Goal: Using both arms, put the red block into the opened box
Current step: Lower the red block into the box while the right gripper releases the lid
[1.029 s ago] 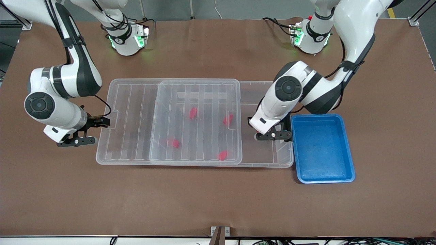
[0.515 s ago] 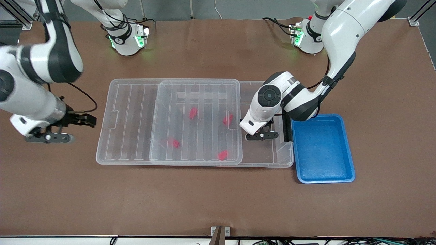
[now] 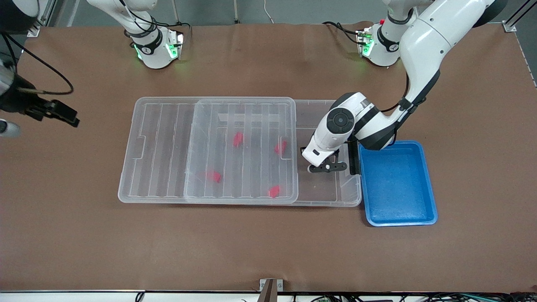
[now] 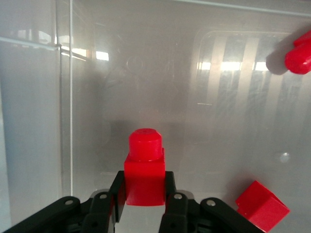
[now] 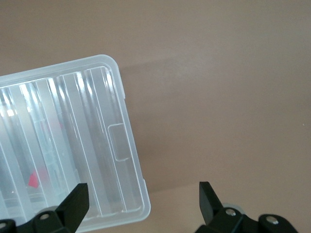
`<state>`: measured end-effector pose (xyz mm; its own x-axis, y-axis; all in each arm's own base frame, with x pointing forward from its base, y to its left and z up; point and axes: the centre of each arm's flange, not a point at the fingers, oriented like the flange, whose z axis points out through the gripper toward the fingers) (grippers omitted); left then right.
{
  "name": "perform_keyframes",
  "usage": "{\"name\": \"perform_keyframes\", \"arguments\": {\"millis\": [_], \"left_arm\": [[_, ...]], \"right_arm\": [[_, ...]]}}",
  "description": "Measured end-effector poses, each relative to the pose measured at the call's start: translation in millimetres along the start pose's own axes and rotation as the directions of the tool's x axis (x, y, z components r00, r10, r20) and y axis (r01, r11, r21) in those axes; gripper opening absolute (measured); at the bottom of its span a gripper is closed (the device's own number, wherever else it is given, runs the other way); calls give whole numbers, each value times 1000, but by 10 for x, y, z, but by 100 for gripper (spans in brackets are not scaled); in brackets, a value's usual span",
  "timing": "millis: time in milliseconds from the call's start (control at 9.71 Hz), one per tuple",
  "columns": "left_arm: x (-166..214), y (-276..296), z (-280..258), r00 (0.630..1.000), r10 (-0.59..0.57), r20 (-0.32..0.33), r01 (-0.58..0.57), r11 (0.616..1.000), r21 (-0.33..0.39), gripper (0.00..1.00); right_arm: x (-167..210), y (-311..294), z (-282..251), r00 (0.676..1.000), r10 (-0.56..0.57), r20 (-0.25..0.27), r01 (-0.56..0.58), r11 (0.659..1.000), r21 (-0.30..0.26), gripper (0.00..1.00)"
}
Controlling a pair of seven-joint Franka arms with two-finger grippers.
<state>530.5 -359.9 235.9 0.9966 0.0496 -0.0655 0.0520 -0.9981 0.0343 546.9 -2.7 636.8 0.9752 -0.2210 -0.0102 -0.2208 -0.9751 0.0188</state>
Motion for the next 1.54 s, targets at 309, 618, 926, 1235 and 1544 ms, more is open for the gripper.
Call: {"name": "perform_keyframes", "arguments": {"millis": [309,618,926,1235,1544], "left_arm": [[-44,31,136,1000,28,5,-28,1000,12,35],[-12,-18,188,1000,26,5,-26,999,19,45],[92,-34,81,1000,14,-16,-14,1000,13,85],[216,-50,-218,999,1,-47,1,999,35,98],[213,-13,-605,996,5,-92,0,998,58,100]], "right_arm": [[-23,766,-98,998,-53,20,52,998,46,100],[-59,724,-92,995,-99,34,98,995,29,100],[-78,448,-79,988,-153,29,153,988,-13,100],[-77,455,-78,988,-152,29,153,988,-17,100],[-48,458,-39,988,-151,21,152,988,-18,96]]}}
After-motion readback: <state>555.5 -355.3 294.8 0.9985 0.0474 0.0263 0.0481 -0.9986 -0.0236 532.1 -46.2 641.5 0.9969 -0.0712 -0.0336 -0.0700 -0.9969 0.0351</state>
